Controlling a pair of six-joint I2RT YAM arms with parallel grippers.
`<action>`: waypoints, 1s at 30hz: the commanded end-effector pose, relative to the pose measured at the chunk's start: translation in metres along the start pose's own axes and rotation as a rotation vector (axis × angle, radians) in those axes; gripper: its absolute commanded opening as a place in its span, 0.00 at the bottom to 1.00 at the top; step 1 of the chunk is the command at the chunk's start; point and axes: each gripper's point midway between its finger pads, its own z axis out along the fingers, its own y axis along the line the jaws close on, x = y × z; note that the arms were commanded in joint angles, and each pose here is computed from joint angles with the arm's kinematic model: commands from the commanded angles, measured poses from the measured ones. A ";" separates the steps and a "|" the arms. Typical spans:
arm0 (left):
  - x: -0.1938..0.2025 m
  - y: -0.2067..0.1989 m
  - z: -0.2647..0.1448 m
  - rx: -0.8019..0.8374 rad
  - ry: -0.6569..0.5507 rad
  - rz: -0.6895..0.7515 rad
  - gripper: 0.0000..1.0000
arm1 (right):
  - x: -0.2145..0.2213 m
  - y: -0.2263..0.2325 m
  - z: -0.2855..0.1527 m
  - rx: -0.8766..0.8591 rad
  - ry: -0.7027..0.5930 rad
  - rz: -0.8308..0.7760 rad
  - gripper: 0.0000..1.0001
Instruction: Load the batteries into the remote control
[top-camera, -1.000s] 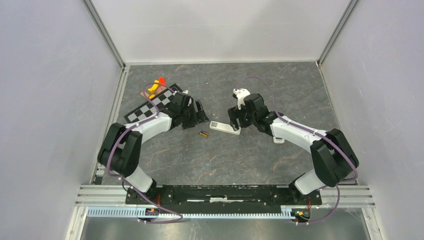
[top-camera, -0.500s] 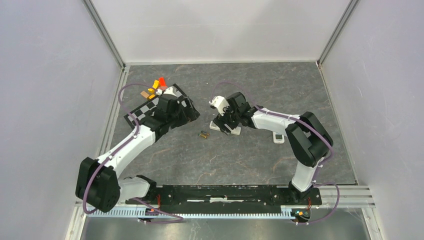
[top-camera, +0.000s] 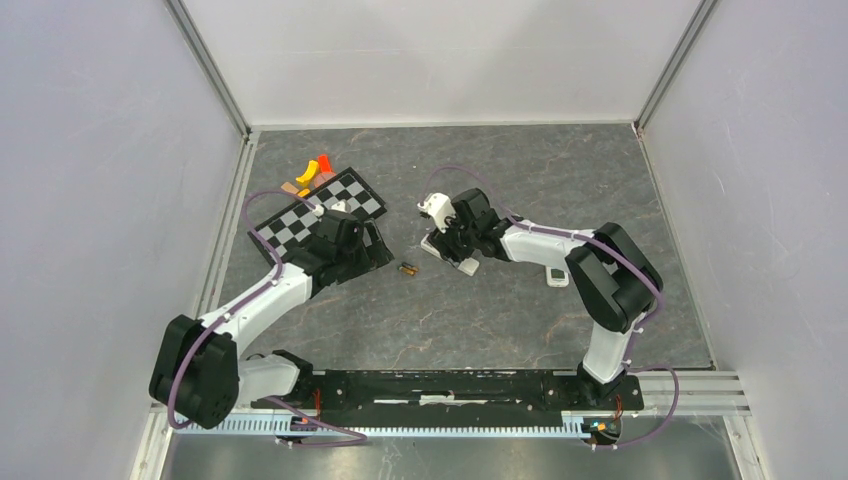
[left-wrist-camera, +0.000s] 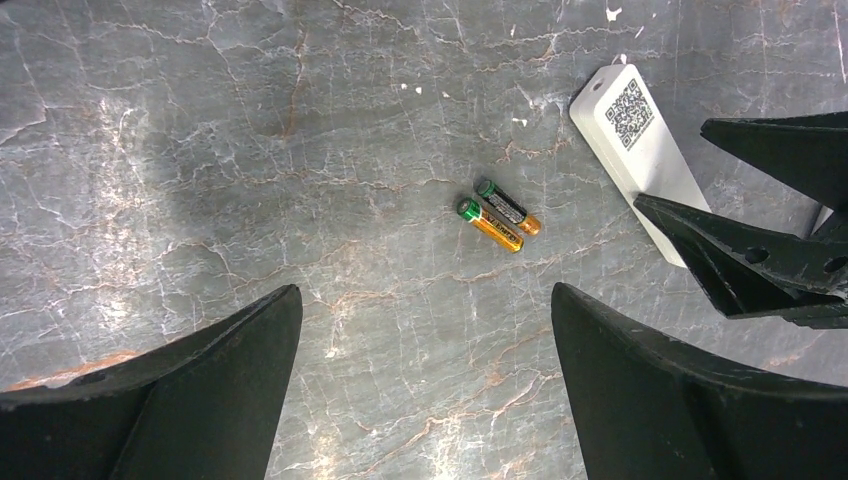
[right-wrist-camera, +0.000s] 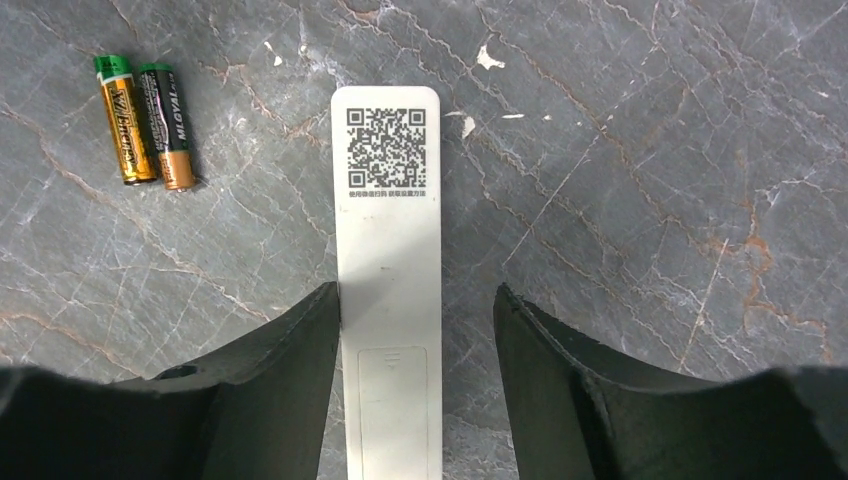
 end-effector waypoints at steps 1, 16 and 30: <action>-0.008 -0.009 0.001 0.032 -0.018 -0.019 1.00 | -0.012 -0.009 0.001 0.035 -0.061 0.021 0.64; -0.012 -0.009 0.000 0.032 -0.035 -0.004 1.00 | -0.003 -0.048 0.007 0.217 0.000 0.212 0.30; -0.021 -0.009 -0.009 0.028 -0.082 0.005 1.00 | 0.045 -0.183 -0.044 0.703 -0.067 0.680 0.33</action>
